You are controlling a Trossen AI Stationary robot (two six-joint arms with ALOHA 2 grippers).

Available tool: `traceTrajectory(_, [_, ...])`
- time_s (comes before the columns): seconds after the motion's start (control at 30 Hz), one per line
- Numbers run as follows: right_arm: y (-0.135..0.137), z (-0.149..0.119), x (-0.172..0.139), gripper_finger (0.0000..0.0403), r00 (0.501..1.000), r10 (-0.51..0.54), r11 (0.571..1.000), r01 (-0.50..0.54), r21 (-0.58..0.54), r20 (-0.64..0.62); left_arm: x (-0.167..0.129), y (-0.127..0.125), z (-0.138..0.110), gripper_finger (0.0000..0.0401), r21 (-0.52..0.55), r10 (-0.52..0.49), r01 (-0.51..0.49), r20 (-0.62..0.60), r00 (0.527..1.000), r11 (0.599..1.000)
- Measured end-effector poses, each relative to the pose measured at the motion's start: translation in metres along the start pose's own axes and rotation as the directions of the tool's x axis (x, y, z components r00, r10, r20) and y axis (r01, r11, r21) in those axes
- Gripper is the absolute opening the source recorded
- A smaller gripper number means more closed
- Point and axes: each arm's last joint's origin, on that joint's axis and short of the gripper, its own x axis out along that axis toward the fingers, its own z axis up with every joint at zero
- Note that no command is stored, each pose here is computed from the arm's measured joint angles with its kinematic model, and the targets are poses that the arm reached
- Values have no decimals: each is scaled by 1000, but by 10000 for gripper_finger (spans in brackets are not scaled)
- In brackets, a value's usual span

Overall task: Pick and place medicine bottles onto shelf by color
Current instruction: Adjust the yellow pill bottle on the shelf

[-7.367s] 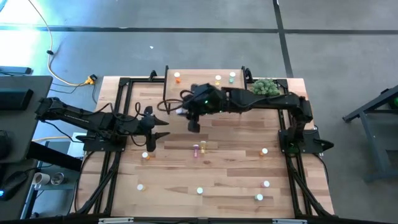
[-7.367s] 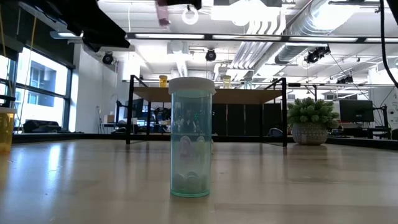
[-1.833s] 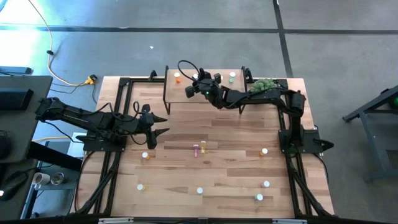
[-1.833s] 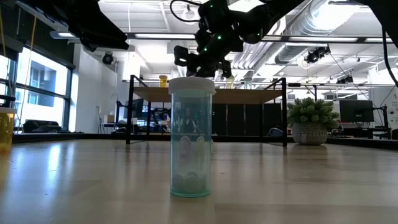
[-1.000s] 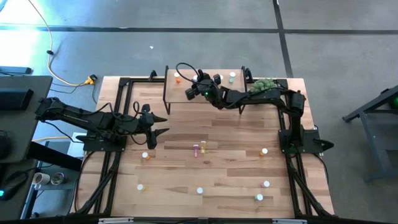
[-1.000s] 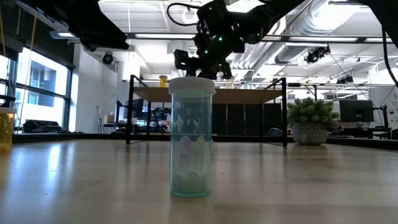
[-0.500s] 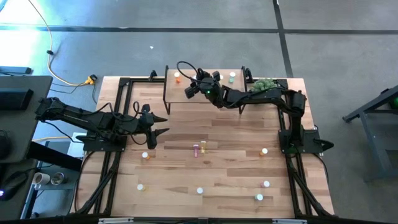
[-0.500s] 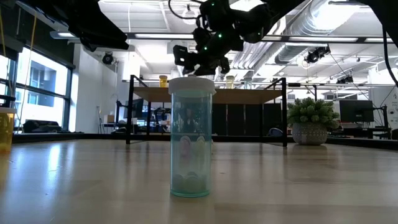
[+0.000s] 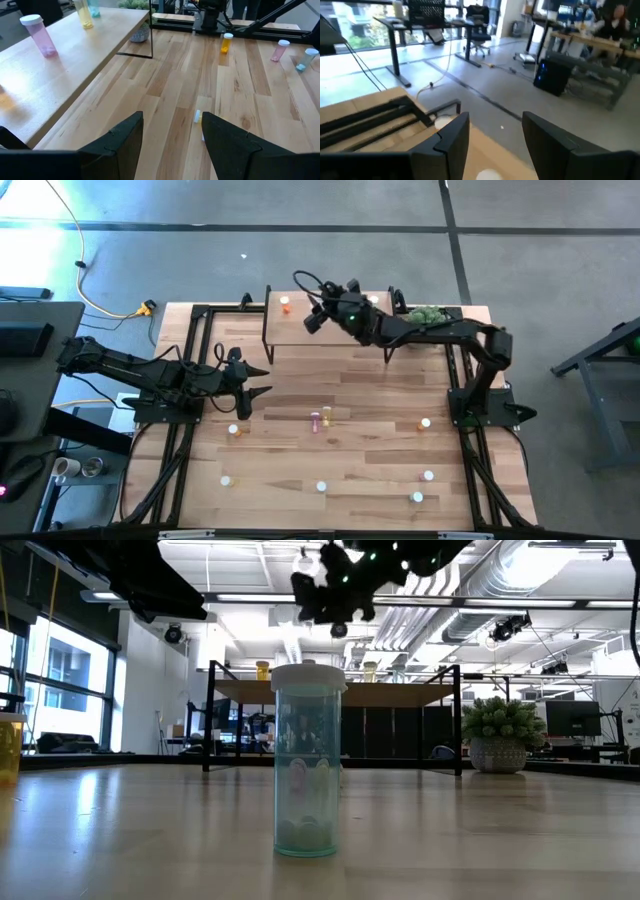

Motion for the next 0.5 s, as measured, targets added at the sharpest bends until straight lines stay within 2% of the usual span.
traceTrajectory(0.27, [-40, 32, -23, 174, 1000, 4, 992, -6, -122, -19, 0, 0, 0, 193, 8, -9, 9, -1, 1000, 1000])
traceTrajectory(0.4, [-67, 43, -32, 174, 996, 78, 986, -82, -143, -35, 0, 0, 1, 193, 62, 7, -7, 9, 1000, 998])
traceTrajectory(0.5, [-91, 47, -36, 174, 989, 138, 980, -145, -134, -60, 0, 1, 4, 193, 101, 61, -66, 51, 997, 993])
